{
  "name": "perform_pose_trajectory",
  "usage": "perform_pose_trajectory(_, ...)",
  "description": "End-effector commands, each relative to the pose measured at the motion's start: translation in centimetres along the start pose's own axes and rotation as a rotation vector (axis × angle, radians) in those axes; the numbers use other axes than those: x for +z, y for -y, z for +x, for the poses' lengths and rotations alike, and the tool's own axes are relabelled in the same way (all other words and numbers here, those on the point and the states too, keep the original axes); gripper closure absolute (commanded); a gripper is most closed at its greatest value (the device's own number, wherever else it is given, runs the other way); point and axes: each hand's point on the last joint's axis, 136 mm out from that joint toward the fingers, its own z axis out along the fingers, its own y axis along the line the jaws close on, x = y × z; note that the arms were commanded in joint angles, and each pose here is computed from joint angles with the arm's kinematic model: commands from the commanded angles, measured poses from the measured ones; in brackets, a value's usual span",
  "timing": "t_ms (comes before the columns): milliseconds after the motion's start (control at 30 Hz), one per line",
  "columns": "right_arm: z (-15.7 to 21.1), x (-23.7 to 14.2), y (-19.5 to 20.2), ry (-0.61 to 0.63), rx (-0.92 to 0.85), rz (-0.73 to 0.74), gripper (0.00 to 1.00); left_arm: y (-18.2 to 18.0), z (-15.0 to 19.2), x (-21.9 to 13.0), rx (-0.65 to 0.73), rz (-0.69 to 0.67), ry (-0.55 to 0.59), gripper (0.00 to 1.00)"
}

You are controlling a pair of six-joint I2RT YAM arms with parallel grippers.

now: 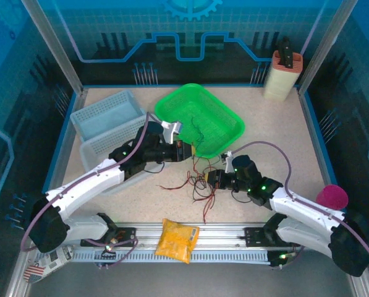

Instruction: Untangle the cables

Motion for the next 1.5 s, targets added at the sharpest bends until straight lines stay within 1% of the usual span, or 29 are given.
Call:
perform_pose_trajectory(0, -1.0, -1.3, -1.9, 0.035, -0.108, -0.025, 1.00, -0.1, -0.7, 0.3, 0.015, -0.024, 0.021, 1.00)
perform_pose_trajectory(167, -1.2, -2.2, -3.7, 0.016, -0.223, -0.080, 1.00, -1.3, -0.4, 1.4, -0.004, -0.055, 0.006, 1.00)
perform_pose_trajectory(267, -0.9, -1.8, -4.8, -0.032, -0.267, -0.123, 1.00, -1.0, -0.7, 1.7, 0.001, -0.041, 0.009, 1.00)
perform_pose_trajectory(433, 0.5, -0.4, -4.1, -0.138, -0.292, -0.085, 1.00, 0.5, -1.5, 1.8, 0.033, -0.004, 0.016, 1.00)
perform_pose_trajectory(500, 1.2, 0.0, -3.5, -0.169, -0.302, -0.059, 1.00, 0.7, -1.8, 1.6, 0.040, -0.009, 0.024, 1.00)
perform_pose_trajectory(633, 2.3, -0.6, -1.8, -0.207, -0.312, 0.017, 1.00, 0.9, -2.6, 0.7, 0.047, -0.033, 0.059, 1.00)
perform_pose_trajectory(733, 2.4, -2.1, 0.2, -0.197, -0.341, 0.125, 1.00, 0.8, -3.4, -0.2, 0.016, -0.034, 0.099, 1.00)
perform_pose_trajectory(833, 2.2, -3.7, 1.8, -0.165, -0.367, 0.205, 1.00, 0.3, -4.1, -1.3, 0.001, -0.073, 0.142, 1.00)
perform_pose_trajectory(967, 2.1, -5.3, 3.9, -0.123, -0.331, 0.259, 1.00, -0.2, -4.5, -2.7, -0.008, -0.095, 0.181, 1.00)
perform_pose_trajectory(1067, 1.7, -5.9, 4.8, -0.102, -0.268, 0.257, 1.00, 0.0, -4.4, -3.2, 0.005, -0.092, 0.179, 1.00)
perform_pose_trajectory(1100, 1.5, -6.0, 4.8, -0.096, -0.255, 0.247, 0.98, -0.1, -4.3, -3.3, 0.007, -0.095, 0.175, 1.00)
perform_pose_trajectory(1133, 1.2, -6.2, 4.5, -0.089, -0.252, 0.228, 0.82, -0.2, -4.0, -3.3, 0.006, -0.093, 0.168, 1.00)
perform_pose_trajectory(1167, 0.9, -6.3, 3.9, -0.084, -0.263, 0.197, 0.65, -0.2, -3.7, -3.4, 0.005, -0.088, 0.159, 1.00)
perform_pose_trajectory(1233, -0.1, -6.9, 2.5, -0.066, -0.295, 0.143, 0.46, -0.2, -3.1, -3.5, 0.013, -0.077, 0.143, 1.00)
perform_pose_trajectory(1267, -0.6, -7.4, 1.5, -0.051, -0.328, 0.114, 0.41, -0.1, -2.9, -3.5, 0.020, -0.071, 0.134, 1.00)
perform_pose_trajectory(1333, -1.7, -8.5, -0.2, -0.022, -0.389, 0.074, 0.37, 0.2, -2.3, -3.5, 0.050, -0.042, 0.112, 1.00)
perform_pose_trajectory(1467, -3.3, -10.7, -3.9, 0.012, -0.535, -0.024, 0.36, 0.7, -1.4, -3.5, 0.107, 0.002, 0.076, 1.00)
